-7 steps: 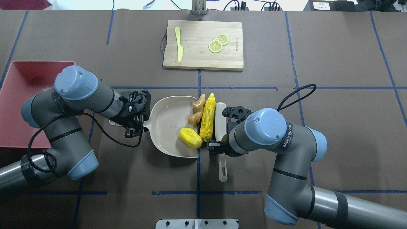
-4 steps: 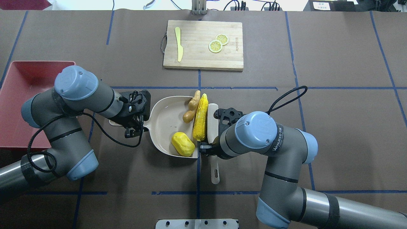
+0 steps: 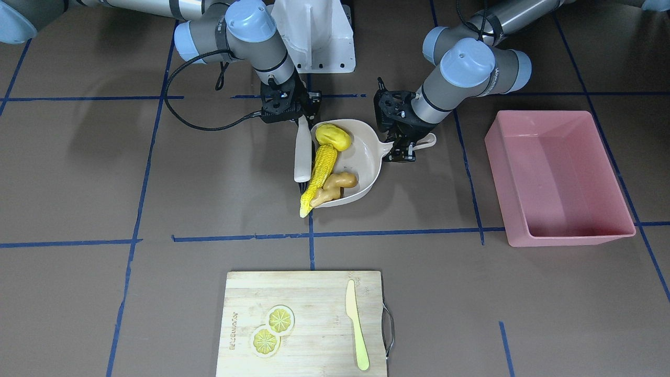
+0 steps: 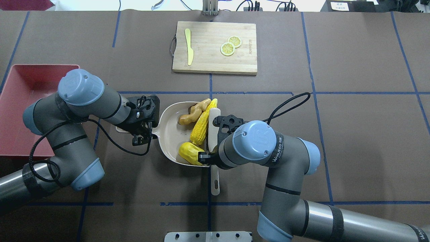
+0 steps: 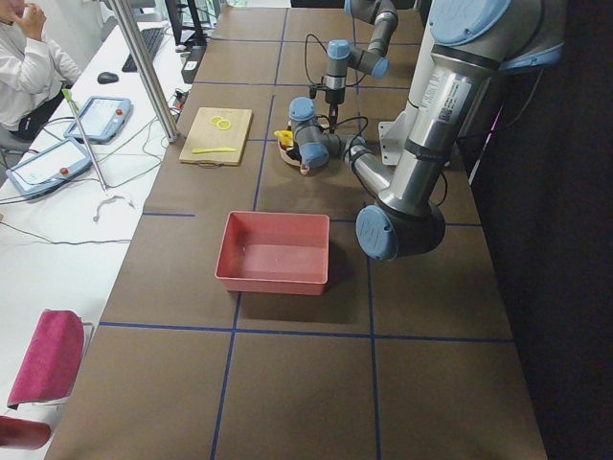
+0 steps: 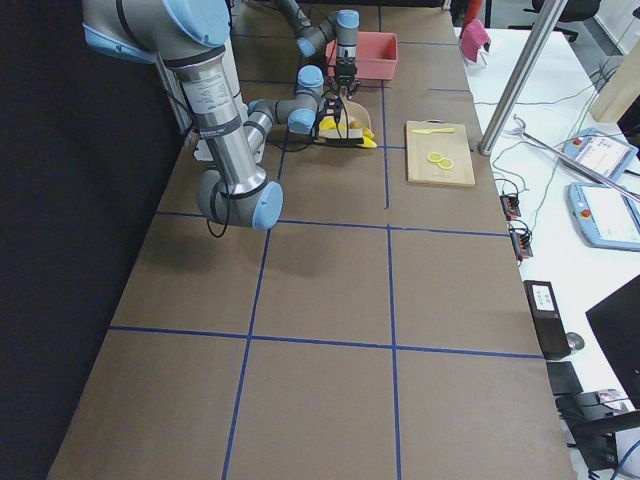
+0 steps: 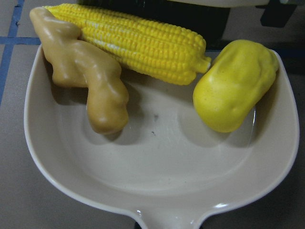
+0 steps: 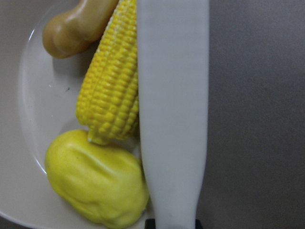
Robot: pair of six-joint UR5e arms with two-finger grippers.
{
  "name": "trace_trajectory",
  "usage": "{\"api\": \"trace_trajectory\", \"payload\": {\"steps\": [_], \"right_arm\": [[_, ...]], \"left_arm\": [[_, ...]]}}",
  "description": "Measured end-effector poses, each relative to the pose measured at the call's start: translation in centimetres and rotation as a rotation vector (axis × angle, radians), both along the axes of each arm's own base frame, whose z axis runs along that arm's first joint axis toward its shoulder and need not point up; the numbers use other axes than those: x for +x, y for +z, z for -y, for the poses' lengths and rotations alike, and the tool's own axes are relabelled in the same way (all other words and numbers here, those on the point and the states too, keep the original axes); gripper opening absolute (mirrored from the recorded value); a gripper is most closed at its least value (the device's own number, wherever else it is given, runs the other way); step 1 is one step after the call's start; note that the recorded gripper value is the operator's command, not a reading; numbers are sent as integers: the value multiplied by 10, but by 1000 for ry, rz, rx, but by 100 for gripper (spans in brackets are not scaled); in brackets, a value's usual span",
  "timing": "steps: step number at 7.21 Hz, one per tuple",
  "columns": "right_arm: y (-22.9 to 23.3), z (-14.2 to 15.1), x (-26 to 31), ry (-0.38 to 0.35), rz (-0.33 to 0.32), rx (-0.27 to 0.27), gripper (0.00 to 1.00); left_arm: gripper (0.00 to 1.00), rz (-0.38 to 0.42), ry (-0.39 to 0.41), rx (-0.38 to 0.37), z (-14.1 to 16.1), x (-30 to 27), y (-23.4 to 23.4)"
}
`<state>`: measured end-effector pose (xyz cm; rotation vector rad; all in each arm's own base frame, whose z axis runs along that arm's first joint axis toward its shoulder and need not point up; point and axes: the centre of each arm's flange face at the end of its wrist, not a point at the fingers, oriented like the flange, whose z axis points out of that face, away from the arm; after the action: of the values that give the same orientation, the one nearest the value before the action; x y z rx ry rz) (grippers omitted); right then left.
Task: Sweep and dump trash into bin
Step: 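Push the brush against the items to settle them in the dustpan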
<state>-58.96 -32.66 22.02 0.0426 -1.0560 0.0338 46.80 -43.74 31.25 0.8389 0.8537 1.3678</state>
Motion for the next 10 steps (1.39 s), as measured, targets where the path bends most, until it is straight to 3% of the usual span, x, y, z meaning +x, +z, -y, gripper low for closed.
{"api": "trace_trajectory", "payload": {"steps": [10], "right_arm": [[-29,-8,-25,-14,18,26,0]], "left_arm": [[0,2,-1,-1,0,0,1]]}}
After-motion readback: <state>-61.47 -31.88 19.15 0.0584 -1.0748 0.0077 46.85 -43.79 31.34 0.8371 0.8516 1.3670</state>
